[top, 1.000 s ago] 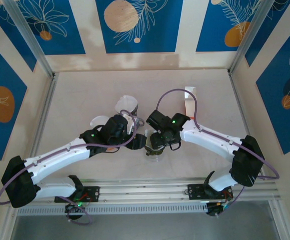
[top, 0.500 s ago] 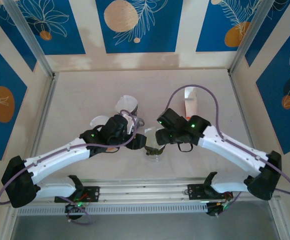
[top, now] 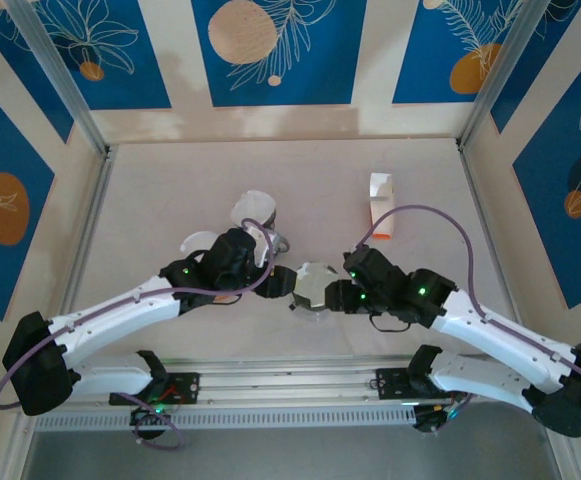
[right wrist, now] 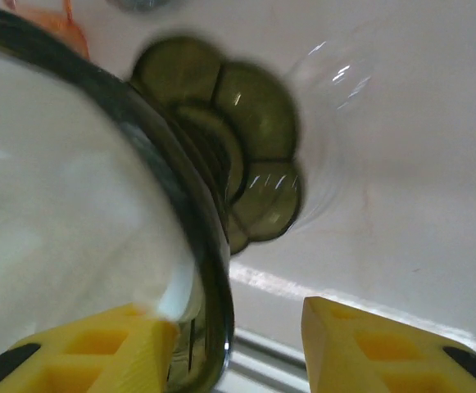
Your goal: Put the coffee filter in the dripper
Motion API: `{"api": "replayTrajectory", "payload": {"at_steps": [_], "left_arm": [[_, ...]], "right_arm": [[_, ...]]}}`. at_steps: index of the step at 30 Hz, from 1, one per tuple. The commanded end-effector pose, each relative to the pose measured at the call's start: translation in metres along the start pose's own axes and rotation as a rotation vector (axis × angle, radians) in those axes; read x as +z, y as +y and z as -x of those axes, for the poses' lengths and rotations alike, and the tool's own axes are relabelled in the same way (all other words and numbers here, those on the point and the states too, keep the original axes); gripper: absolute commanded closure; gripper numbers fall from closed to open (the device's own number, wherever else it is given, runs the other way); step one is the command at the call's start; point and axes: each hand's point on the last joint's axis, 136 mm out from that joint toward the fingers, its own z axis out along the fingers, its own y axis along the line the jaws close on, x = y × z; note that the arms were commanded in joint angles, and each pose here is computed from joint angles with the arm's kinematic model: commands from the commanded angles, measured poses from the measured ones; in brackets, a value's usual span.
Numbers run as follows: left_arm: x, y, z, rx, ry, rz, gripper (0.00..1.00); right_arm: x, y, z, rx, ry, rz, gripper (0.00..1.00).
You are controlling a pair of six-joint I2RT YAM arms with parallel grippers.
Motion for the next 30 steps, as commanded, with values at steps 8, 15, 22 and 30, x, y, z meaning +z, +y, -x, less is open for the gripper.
{"api": "replayTrajectory", "payload": {"at_steps": [8, 15, 22, 30], "left_arm": [[0.006, 0.022, -0.013, -0.027, 0.044, 0.083, 0.35], [0.006, 0.024, -0.012, -0.025, 0.044, 0.093, 0.35], [0.006, 0.027, -0.009, -0.035, 0.038, 0.099, 0.30], [-0.002, 0.026, 0.000, -0.043, 0.007, 0.096, 0.24]], "right_arm": [[-0.003, -0.030, -0.008, -0.017, 0.049, -0.164, 0.44], [-0.016, -0.013, 0.024, -0.071, -0.013, -0.151, 0.38], [-0.033, -0.001, 0.050, -0.107, -0.059, -0.145, 0.31], [-0.018, 0.009, 0.052, -0.122, 0.015, -0.137, 0.28]]}}
